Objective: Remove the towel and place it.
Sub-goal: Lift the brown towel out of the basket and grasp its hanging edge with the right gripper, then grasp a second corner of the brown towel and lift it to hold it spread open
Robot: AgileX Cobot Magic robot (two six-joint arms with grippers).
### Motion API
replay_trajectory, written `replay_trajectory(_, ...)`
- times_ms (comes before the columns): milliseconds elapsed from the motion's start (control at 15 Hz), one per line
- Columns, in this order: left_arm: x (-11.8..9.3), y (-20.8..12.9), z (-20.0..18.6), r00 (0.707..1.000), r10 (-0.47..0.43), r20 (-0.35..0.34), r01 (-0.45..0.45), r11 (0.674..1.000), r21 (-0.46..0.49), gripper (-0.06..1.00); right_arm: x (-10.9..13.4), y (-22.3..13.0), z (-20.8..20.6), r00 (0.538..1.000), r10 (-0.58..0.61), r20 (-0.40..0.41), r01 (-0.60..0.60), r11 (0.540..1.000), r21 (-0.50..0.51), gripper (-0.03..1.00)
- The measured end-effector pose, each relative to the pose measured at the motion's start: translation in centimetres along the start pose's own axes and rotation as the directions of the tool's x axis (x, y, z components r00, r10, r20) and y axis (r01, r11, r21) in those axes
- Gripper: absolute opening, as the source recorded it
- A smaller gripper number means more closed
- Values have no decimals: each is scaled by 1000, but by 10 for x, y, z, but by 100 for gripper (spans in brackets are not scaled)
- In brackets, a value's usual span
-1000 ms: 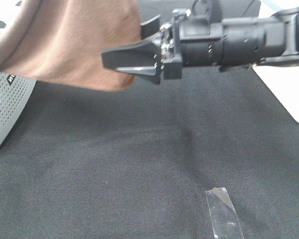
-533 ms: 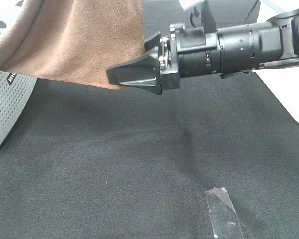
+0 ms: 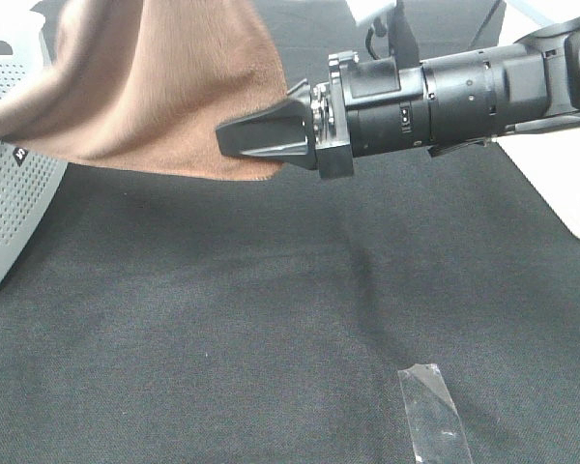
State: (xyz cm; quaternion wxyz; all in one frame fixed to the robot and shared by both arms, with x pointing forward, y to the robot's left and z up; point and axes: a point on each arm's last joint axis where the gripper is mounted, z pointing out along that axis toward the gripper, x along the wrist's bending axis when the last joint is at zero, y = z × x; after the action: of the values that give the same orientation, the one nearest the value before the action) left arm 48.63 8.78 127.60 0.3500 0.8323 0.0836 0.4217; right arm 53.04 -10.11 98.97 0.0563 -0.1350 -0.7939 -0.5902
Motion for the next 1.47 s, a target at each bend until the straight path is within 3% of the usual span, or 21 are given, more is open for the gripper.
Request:
replay_trajectory(200, -1, -2, 0, 1000, 0, 13, -1, 1000, 21, 0, -2, 1, 0, 989, 150, 19, -150, 989, -7, 0)
replay_trajectory(333, 1, -3, 0, 1000, 20, -6, -19, 999, 34, 0, -5, 9, 0, 965, 261, 31, -262, 964, 47, 0)
replay_trajectory(467, 3, -4, 0, 999, 30, -33, -29, 998, 50, 0, -8, 38, -9, 918, 374, 131, -392, 904, 169, 0)
replay_trajectory(600, 6, -5, 0, 999, 12, -50, -10, 999, 44, 0, -7, 67, -23, 887, 388, 251, -442, 870, 219, 0)
replay_trajectory(800, 23, -14, 1, 992, -50, -117, 54, 998, 29, 0, -4, 126, -59, 827, 267, 494, -444, 849, 285, 0)
replay_trajectory(867, 31, -17, 1, 986, -67, -152, 69, 998, 9, 0, -2, 152, -77, 778, 190, 598, -428, 858, 284, 0)
replay_trajectory(933, 36, -18, 1, 982, -80, -171, 79, 997, -13, 0, -1, 169, -88, 746, 131, 653, -395, 876, 276, 0)
replay_trajectory(1067, 44, -20, 1, 973, -102, -206, 93, 994, -53, 0, 3, 196, -106, 688, 28, 725, -317, 910, 266, 0)
replay_trajectory(1267, 67, -32, 2, 945, -143, -295, 117, 988, -104, 0, 12, 244, -137, 549, -121, 827, -150, 959, 240, 0)
replay_trajectory(1467, 80, -42, 22, 924, -150, -352, 107, 985, -138, 0, 11, 269, -147, 465, -164, 870, -3, 982, 186, 0)
